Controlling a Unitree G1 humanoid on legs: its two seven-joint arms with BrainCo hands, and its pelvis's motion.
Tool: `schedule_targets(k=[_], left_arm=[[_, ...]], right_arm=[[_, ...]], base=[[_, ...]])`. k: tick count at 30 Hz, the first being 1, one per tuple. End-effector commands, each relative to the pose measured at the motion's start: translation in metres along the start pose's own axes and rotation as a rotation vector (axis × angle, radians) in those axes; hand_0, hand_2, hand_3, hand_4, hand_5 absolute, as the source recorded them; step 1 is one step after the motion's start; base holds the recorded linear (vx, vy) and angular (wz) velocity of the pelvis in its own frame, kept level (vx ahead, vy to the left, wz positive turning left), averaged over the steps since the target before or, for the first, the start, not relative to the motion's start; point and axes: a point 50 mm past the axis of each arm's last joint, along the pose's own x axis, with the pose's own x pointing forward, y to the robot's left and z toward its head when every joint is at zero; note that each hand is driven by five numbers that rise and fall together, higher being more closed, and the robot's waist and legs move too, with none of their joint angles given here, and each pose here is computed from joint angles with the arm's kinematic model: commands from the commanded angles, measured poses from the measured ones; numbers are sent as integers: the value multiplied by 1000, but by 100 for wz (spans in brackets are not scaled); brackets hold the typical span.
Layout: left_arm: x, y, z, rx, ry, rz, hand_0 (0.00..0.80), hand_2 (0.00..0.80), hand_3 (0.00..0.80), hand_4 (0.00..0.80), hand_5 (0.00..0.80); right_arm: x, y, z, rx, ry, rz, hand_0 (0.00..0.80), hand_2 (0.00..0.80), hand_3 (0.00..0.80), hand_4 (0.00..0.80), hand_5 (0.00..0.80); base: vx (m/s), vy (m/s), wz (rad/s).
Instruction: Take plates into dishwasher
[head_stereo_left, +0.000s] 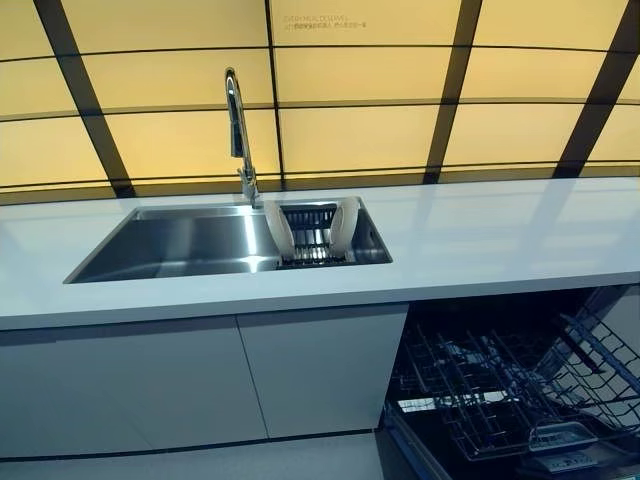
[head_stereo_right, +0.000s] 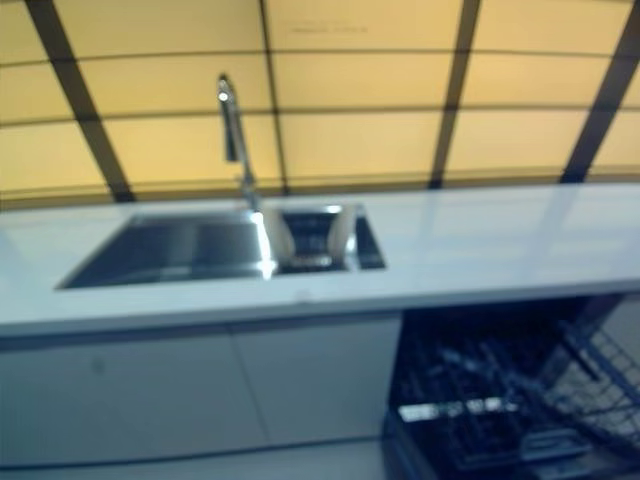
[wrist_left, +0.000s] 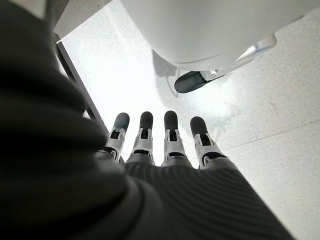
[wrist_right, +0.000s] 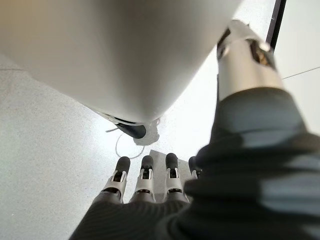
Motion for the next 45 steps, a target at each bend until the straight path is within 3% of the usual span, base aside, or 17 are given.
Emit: schedule_targets(k=[1,14,19,22,28,32,33,35,36,37,41,45], left_arm=[[3,11,27,36,-69,21,0,0,0,0,0],[3,10,17,53,-19,27,0,0,0,0,0],[3,8,12,61,9,15,0,0,0,0,0],[2,12,10,65,15,23,0,0,0,0,0],[-1,21,1,34,28,52,0,0,0,0,0],[-1,25,1,19,45,61,0,0,0,0,0],[-1,25,1,19,44,61,0,0,0,0,0],[-1,24,-2,15,53,62,0,0,0,0,0],[-1,24,-2,15,53,62,0,0,0,0,0],[-1,24,-5,15,61,60,0,0,0,0,0],[-3,27,-12,37,84,53,0,0,0,0,0],[-3,31,-13,63,88,53,0,0,0,0,0]], right_arm=[[4,6,25,-34,-61,12,0,0,0,0,0],[4,10,24,-25,-91,27,0,0,0,0,0],[1,11,51,4,-288,65,0,0,0,0,0],[-11,9,98,13,-510,93,0,0,0,0,0],[-84,5,198,-29,-1001,108,0,0,0,0,0],[-162,-14,257,-133,-1359,7,0,0,0,0,0],[-164,-15,258,-134,-1367,4,0,0,0,0,0],[-209,-28,285,-122,-1548,-51,0,0,0,0,0],[-210,-28,286,-122,-1552,-52,0,0,0,0,0],[-238,-33,300,-112,-1652,-74,0,0,0,0,0],[-286,-37,315,-86,-1848,-99,0,0,0,0,0],[-315,-39,322,-67,-1953,-151,0,0,0,0,0]], base=[[0,0,0],[17,-1,0],[23,2,0],[0,0,0],[-1,5,-3],[23,45,-11],[28,49,-11],[43,63,-15],[68,84,-15],[45,60,-7],[69,90,-6],[43,83,-5]])
